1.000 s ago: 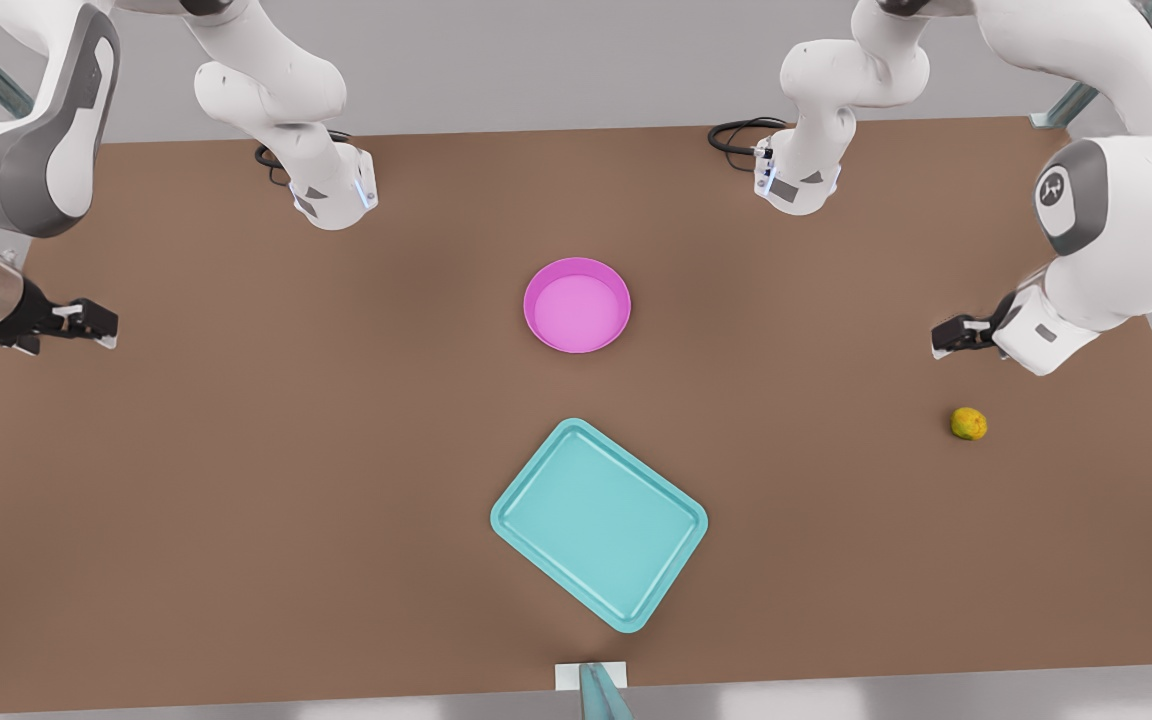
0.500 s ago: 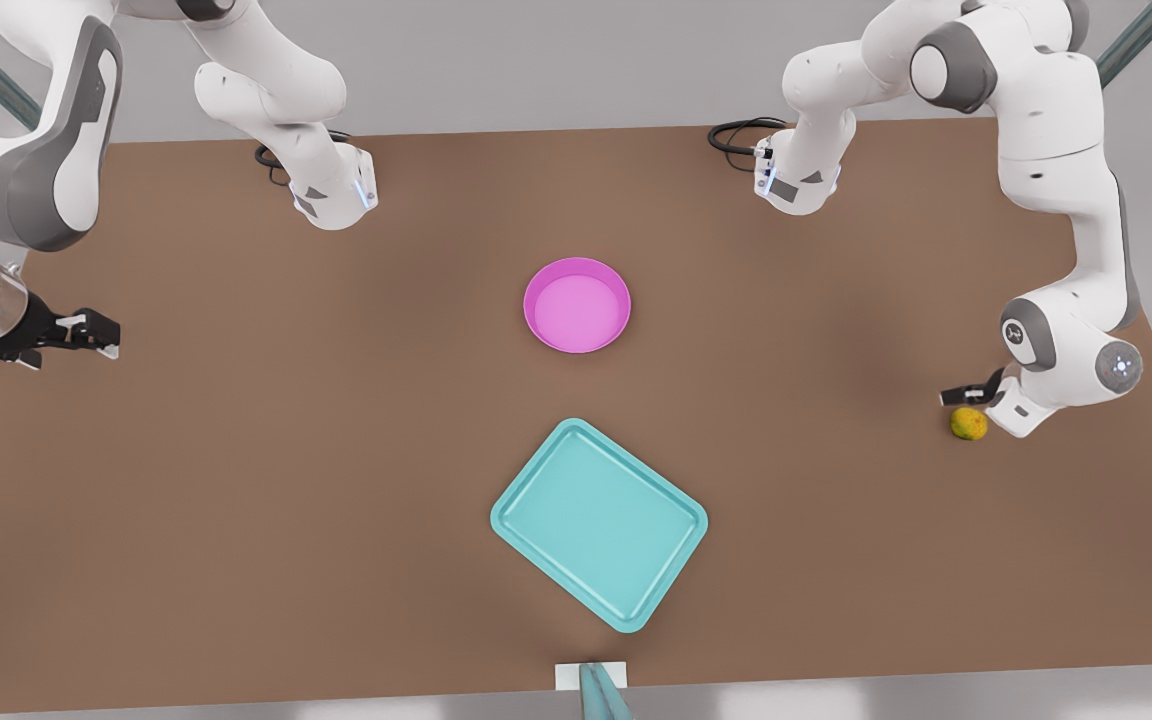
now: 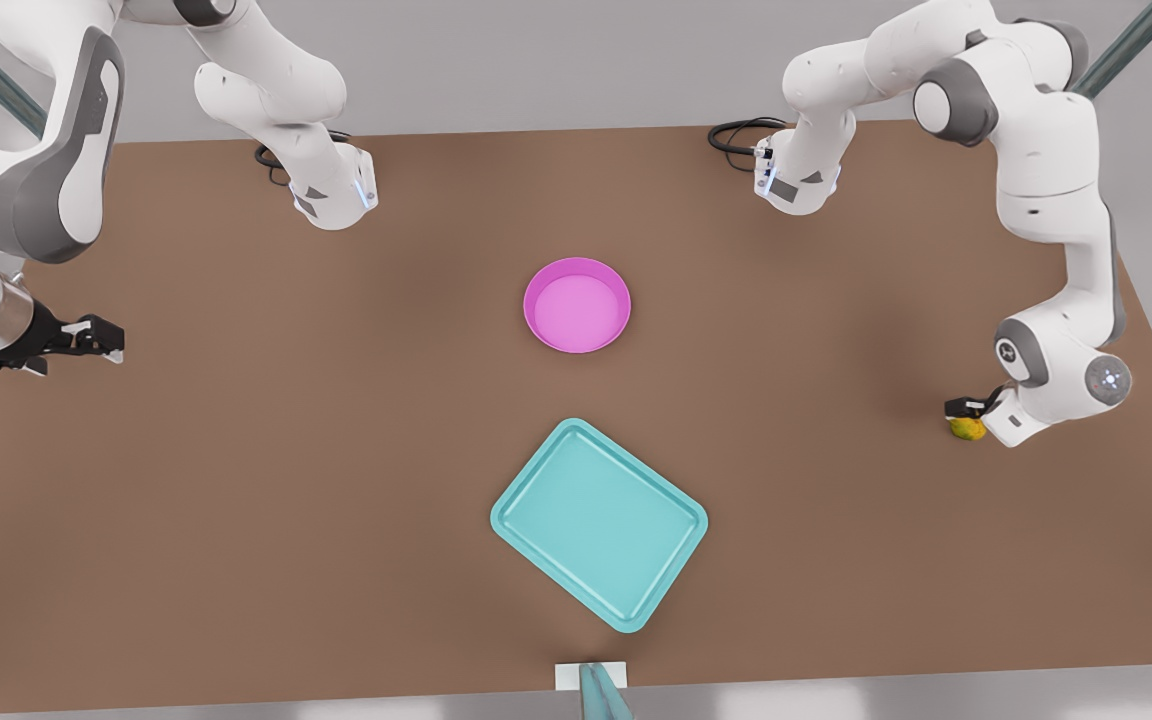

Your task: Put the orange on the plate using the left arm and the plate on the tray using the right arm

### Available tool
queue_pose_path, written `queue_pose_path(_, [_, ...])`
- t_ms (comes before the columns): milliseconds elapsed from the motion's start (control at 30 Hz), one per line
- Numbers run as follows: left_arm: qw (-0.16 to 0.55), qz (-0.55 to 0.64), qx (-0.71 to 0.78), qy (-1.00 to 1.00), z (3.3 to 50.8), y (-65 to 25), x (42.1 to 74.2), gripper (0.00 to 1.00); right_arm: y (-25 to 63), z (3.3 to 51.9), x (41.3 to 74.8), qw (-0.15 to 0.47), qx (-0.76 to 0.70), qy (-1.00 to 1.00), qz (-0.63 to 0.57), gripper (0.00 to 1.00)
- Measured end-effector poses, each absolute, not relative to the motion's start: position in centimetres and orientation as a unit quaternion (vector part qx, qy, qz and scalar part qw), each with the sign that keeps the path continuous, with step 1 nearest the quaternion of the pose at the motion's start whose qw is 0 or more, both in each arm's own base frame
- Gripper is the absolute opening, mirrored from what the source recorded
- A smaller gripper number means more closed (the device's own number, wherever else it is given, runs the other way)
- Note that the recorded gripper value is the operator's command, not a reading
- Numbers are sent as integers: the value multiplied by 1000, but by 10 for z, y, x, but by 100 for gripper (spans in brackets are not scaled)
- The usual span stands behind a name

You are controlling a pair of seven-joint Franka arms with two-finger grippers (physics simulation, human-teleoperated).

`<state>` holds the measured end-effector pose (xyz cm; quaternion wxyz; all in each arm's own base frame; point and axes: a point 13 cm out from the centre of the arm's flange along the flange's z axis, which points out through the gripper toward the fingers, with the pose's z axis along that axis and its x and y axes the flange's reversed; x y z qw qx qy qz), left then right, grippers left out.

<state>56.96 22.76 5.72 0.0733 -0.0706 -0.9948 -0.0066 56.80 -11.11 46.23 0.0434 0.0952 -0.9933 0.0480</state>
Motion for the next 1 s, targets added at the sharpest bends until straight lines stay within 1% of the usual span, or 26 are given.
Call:
queue_pose_path(267, [67, -10, -97, -993, 45, 233, 578, 100, -111, 461, 568, 46, 99, -993, 48, 100])
queue_pose_path(400, [70, -9, -107, -992, 38, 232, 576, 100, -111, 461, 568, 46, 101, -993, 48, 100])
queue_pose_path(433, [71, -9, -109, -991, 37, 232, 576, 90, -111, 461, 568, 46, 101, -993, 48, 100])
queue_pose_path(467, [70, -10, -110, -991, 37, 232, 577, 75, -111, 461, 568, 46, 101, -993, 48, 100])
queue_pose_path(533, [69, -11, -113, -991, 37, 231, 578, 71, -111, 461, 568, 46, 102, -993, 47, 100])
queue_pose_path(567, [69, -11, -113, -991, 37, 231, 579, 66, -111, 461, 568, 46, 102, -993, 47, 100])
queue_pose_path(600, [69, -11, -114, -991, 37, 230, 579, 65, -111, 461, 568, 46, 102, -993, 47, 100])
queue_pose_path(667, [69, -11, -114, -991, 36, 228, 580, 66, -111, 460, 568, 48, 103, -992, 47, 100])
queue_pose_path(800, [69, -12, -112, -991, 35, 227, 581, 67, -109, 448, 583, 65, 104, -991, 48, 100])
queue_pose_path(1000, [71, -11, -107, -992, 33, 226, 580, 67, -94, 453, 581, 79, 118, -988, 55, 100])
